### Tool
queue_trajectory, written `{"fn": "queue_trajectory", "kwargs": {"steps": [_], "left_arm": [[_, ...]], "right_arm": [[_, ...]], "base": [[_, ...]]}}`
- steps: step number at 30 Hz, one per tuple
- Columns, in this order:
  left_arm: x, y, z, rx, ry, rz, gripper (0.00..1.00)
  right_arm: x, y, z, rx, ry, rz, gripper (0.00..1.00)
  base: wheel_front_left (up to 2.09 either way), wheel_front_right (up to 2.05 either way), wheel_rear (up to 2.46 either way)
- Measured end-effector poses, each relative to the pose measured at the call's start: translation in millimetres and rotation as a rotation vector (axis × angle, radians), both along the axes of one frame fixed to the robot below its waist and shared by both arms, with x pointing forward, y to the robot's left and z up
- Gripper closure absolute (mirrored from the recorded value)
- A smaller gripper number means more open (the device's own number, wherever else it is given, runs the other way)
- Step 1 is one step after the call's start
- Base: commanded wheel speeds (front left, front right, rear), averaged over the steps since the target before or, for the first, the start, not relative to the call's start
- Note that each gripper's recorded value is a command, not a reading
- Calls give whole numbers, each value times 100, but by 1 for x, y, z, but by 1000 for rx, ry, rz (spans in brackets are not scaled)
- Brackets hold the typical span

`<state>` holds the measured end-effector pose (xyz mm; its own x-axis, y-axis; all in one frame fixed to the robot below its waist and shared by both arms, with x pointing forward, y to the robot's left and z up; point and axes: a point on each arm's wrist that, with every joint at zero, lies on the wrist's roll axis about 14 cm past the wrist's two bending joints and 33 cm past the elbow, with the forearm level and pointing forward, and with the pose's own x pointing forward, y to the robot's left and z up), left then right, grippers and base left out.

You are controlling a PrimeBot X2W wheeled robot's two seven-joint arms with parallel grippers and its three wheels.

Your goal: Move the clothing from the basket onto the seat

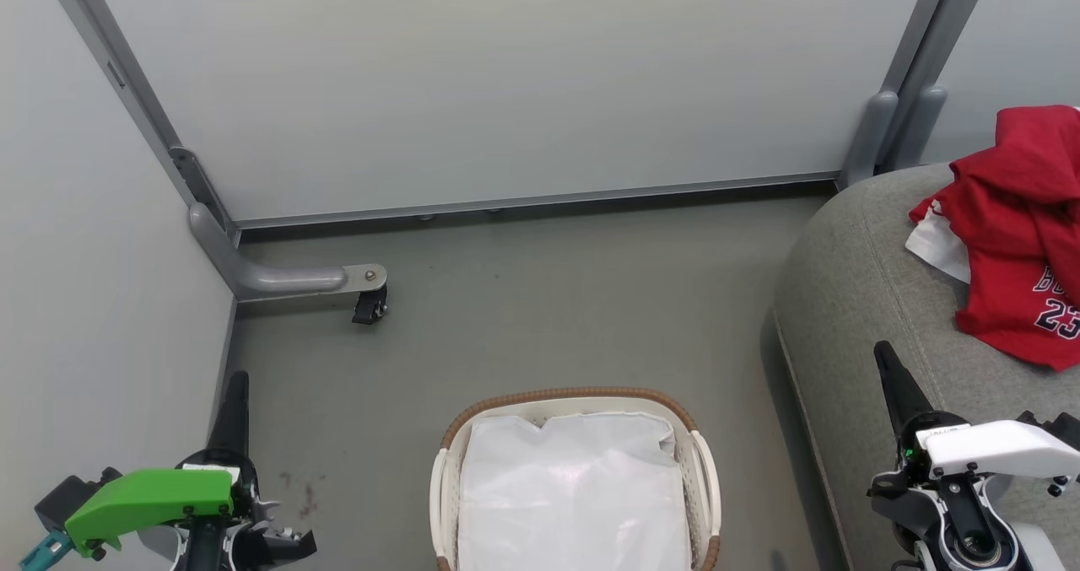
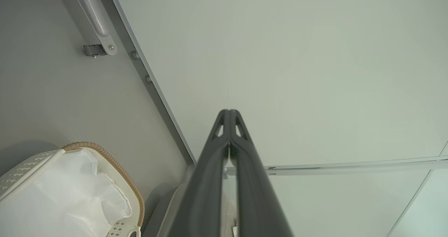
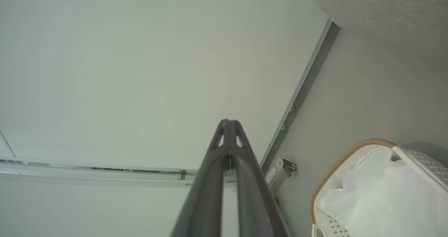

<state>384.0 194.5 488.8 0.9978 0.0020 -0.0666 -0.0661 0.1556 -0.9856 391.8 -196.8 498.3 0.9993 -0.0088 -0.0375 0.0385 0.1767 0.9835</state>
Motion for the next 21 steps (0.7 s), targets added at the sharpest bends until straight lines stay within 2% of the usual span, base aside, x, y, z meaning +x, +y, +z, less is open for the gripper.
{"fn": "queue_trajectory", "kwargs": {"steps": [21], "left_arm": [[2,4,11,-129,-39,4,100]], "right_arm": [[-1,-1,7,146,-30,6,100]], "base": [[0,0,0]]}}
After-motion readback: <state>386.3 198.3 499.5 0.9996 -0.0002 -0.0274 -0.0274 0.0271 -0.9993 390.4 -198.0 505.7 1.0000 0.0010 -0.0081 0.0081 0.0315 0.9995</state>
